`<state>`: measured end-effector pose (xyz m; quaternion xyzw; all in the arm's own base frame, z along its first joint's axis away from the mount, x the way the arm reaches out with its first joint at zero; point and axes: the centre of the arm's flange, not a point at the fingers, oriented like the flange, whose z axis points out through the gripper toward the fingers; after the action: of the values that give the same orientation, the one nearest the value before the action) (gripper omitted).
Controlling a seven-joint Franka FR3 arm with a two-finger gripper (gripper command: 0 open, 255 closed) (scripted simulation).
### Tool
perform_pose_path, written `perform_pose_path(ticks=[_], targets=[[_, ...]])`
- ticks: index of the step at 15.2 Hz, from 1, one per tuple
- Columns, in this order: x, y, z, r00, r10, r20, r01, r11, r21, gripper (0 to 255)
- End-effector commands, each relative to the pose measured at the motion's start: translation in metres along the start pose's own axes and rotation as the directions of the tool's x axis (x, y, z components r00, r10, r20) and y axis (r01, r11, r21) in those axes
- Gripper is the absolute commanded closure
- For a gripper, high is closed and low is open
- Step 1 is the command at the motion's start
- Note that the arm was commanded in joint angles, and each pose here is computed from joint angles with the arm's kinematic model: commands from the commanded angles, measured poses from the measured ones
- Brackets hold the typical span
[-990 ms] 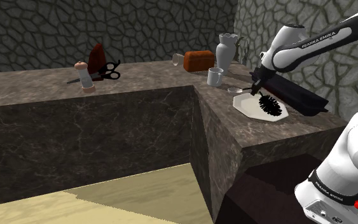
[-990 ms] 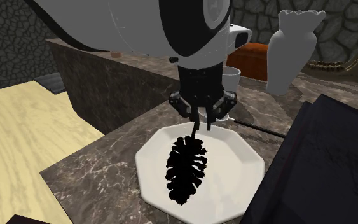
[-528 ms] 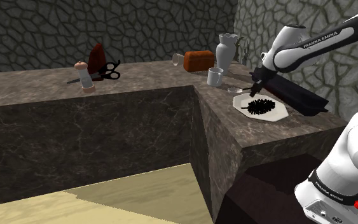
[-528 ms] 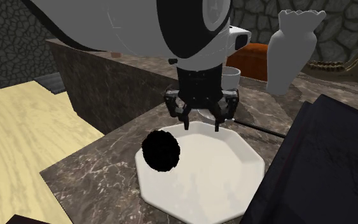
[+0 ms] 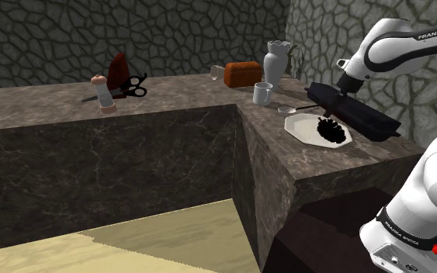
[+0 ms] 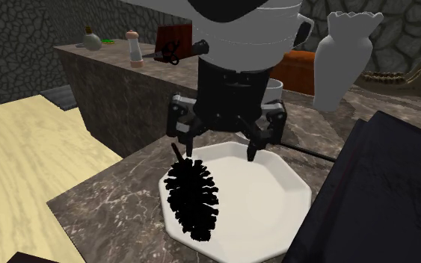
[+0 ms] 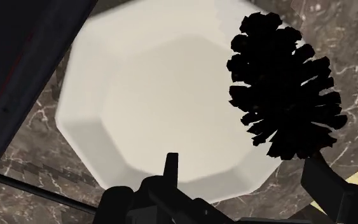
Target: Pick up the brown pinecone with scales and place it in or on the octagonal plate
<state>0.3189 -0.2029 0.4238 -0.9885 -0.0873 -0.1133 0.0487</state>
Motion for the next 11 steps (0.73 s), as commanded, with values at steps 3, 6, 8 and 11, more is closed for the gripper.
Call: perform_pose_path(ticks=[3, 6, 8, 11], targets=[[-0.033, -0.008, 0.0, 0.996, -0.05, 0.08, 0.041, 0.993, 0.109, 0], [-0.034, -0.009, 0.016, 0.996, -0.05, 0.08, 0.041, 0.993, 0.109, 0], [-0.035, -0.01, 0.026, 0.996, -0.05, 0.08, 0.041, 0.993, 0.109, 0], [-0.036, -0.011, 0.034, 0.996, -0.05, 0.08, 0.041, 0.993, 0.109, 0]])
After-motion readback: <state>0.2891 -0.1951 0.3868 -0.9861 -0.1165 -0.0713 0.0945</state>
